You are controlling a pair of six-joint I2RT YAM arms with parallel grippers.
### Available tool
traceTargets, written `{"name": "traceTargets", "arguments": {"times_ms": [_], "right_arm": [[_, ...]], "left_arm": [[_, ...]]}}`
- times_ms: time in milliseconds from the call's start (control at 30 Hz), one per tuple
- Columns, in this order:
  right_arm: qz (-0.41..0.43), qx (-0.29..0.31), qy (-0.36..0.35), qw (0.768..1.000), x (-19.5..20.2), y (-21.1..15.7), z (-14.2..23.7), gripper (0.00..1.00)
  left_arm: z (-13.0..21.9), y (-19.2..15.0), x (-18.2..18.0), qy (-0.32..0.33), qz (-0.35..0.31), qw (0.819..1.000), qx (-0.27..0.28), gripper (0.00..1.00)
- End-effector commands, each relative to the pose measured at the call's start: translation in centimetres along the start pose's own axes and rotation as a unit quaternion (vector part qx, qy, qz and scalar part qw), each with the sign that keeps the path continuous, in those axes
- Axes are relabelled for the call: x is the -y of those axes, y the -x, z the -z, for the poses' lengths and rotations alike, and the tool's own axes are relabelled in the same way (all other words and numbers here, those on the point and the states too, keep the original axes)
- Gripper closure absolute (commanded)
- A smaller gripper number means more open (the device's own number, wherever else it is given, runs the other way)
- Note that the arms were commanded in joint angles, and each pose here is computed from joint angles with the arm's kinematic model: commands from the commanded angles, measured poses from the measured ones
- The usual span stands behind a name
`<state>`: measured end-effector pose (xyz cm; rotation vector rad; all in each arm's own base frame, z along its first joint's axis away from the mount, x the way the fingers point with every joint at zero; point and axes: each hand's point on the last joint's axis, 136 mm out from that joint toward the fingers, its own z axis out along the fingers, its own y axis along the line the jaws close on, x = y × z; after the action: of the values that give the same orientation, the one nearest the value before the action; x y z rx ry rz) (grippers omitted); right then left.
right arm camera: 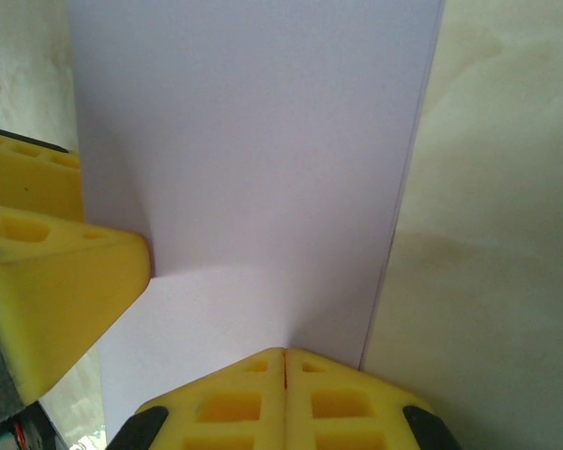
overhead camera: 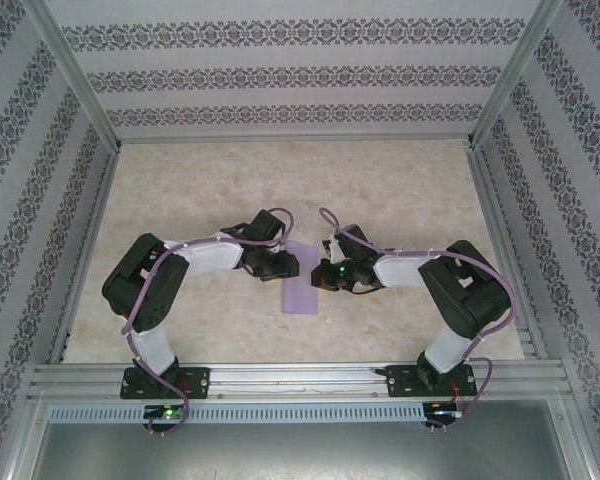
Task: Fold a paper plane with a square sheet of paper (fold left side to right side)
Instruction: Hold the square sheet of paper at the center of the table.
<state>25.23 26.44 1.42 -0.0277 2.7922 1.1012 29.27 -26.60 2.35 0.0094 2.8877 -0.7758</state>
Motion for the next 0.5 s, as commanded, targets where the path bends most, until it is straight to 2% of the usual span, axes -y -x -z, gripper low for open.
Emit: {"name": "traceTargets", "arguments": {"times_ms": [0, 333, 467], "right_arm": [[-0.016, -0.031, -0.064, 0.997, 3.3, -2.0, -1.0, 1.0], [-0.019, -0.043, -0.097, 0.994, 4.9, -2.9, -1.4, 1.0], [-0.019, -0.042, -0.101, 0.994, 5.1, -2.9, -1.4, 1.0]], "left_arm": [[-0.5, -0.5, -2.1, 0.041, -0.004, 0.999, 0.019, 0.52], [7.7, 2.4, 0.9, 0.001, -0.049, 0.99, 0.136, 0.45], [8.9, 2.0, 2.8, -0.047, -0.078, 0.986, 0.143, 0.53]]}}
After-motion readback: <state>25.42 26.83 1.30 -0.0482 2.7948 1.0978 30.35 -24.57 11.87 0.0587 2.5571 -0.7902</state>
